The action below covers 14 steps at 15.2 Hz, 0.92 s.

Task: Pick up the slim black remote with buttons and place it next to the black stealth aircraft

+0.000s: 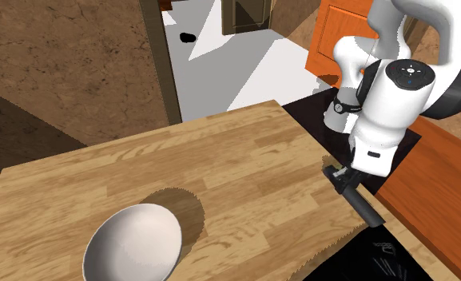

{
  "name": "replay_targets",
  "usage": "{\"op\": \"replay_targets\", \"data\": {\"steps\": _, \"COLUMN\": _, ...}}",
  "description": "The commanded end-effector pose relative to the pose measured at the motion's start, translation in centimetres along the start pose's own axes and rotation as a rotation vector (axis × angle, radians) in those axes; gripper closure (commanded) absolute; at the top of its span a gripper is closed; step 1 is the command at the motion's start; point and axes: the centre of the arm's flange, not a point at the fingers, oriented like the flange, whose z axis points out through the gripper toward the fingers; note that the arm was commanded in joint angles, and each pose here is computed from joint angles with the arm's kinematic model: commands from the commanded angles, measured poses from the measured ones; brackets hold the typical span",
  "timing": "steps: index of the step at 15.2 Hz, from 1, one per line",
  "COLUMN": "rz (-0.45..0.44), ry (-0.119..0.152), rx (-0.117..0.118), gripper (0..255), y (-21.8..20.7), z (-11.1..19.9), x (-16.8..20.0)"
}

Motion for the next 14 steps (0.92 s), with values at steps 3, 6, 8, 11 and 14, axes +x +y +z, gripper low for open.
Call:
{"op": "replay_targets", "data": {"steps": 3, "rz": 0.000, "ry": 0.000, "rx": 0.000, "gripper": 255, "y": 0.0, "z": 0.0, "x": 0.0}}
{"op": "replay_targets", "data": {"steps": 6, "rz": 0.000, "ry": 0.000, "rx": 0.000, "gripper": 0, "y": 0.0, "z": 0.1, "x": 0.0}}
{"op": "replay_targets", "data": {"steps": 8, "rz": 0.000, "ry": 0.000, "rx": 0.000, "gripper": 0, "y": 0.0, "z": 0.0, "x": 0.0}}
{"op": "replay_targets", "data": {"steps": 11, "rz": 0.000, "ry": 0.000, "rx": 0.000, "gripper": 0, "y": 0.0, "z": -1.3, "x": 0.0}}
{"op": "replay_targets", "data": {"steps": 14, "rz": 0.000, "ry": 0.000, "rx": 0.000, "gripper": 0, "y": 0.0, "z": -5.0, "x": 0.0}}
